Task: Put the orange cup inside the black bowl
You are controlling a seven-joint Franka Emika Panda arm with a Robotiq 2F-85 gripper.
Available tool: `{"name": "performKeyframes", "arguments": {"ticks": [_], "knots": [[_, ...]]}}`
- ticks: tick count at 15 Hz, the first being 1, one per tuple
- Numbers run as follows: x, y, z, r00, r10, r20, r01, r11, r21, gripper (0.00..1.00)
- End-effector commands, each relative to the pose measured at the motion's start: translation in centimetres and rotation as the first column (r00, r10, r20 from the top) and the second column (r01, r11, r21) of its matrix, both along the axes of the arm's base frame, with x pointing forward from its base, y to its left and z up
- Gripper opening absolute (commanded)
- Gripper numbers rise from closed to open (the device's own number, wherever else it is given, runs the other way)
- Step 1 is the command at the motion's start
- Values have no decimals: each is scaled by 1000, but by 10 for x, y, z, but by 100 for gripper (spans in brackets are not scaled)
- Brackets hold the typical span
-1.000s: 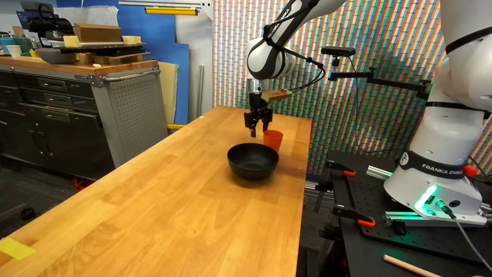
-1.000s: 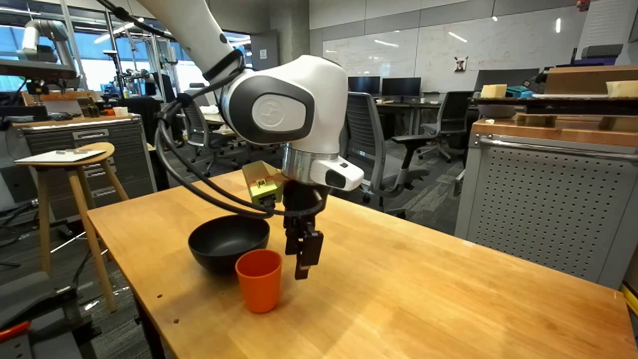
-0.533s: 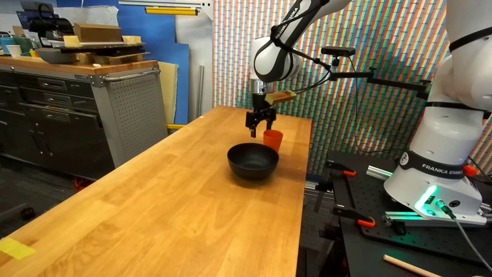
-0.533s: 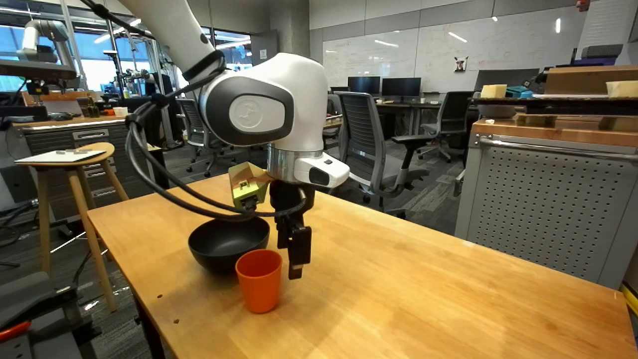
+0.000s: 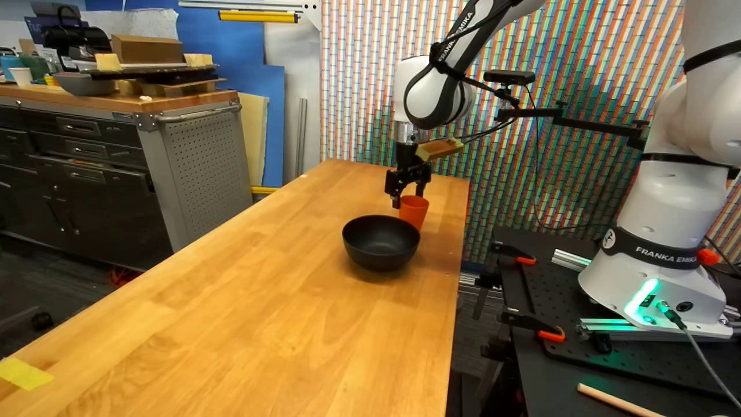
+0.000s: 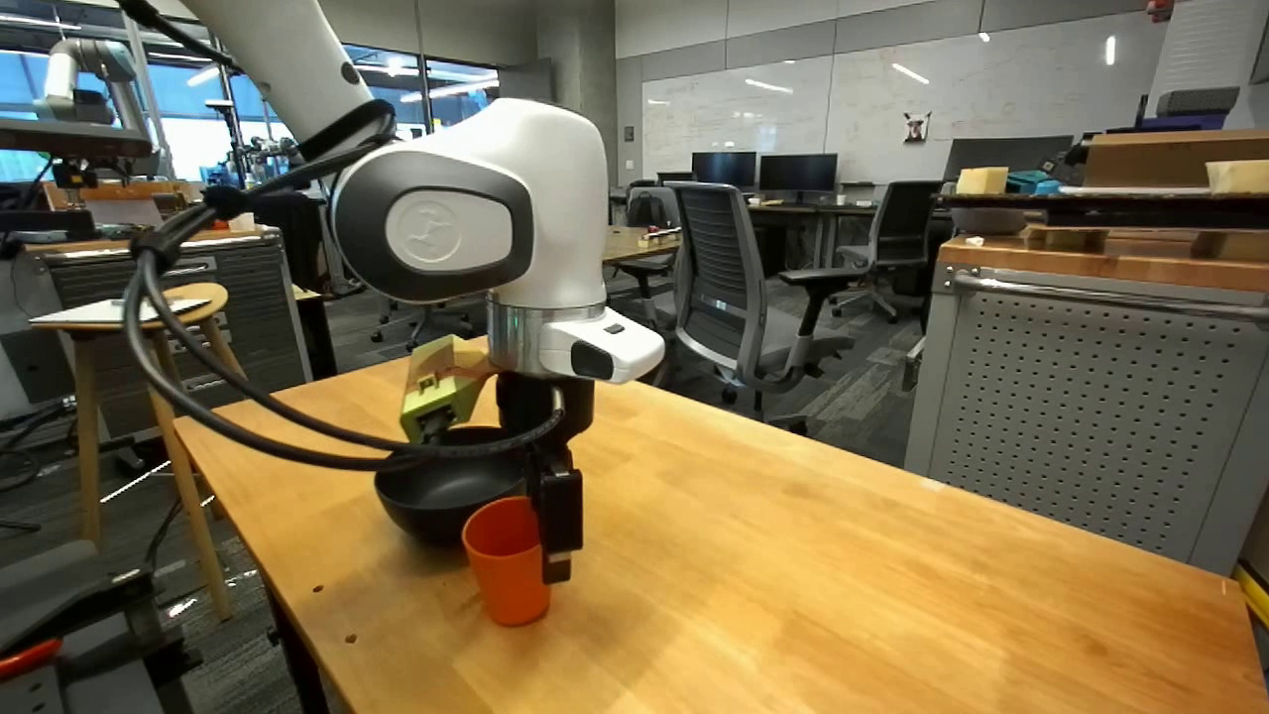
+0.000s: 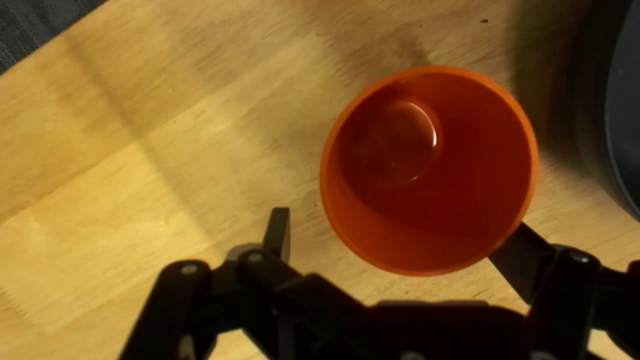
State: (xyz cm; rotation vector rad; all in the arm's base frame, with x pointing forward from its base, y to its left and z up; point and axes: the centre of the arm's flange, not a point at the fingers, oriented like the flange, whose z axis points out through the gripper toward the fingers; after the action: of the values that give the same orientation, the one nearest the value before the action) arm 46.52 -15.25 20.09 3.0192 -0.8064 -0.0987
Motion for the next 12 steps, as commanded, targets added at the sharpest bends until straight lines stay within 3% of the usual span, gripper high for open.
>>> {"name": "performKeyframes", "arguments": {"ticks": [1,6,7,8,11,12], "knots": [[-23,12,6,1000,-11,4,11,1000,-2,100],[-34,23,-4,1000,0,-27,1,1000,15,100],[-35,25,-5,1000,0,-28,1,1000,19,75],[-36,26,-6,1000,2,-28,-2,1000,19,74],[-35,28,-1,1000,4,-22,-3,1000,22,53],[-34,29,3,1000,9,-23,-9,1000,20,53]]}}
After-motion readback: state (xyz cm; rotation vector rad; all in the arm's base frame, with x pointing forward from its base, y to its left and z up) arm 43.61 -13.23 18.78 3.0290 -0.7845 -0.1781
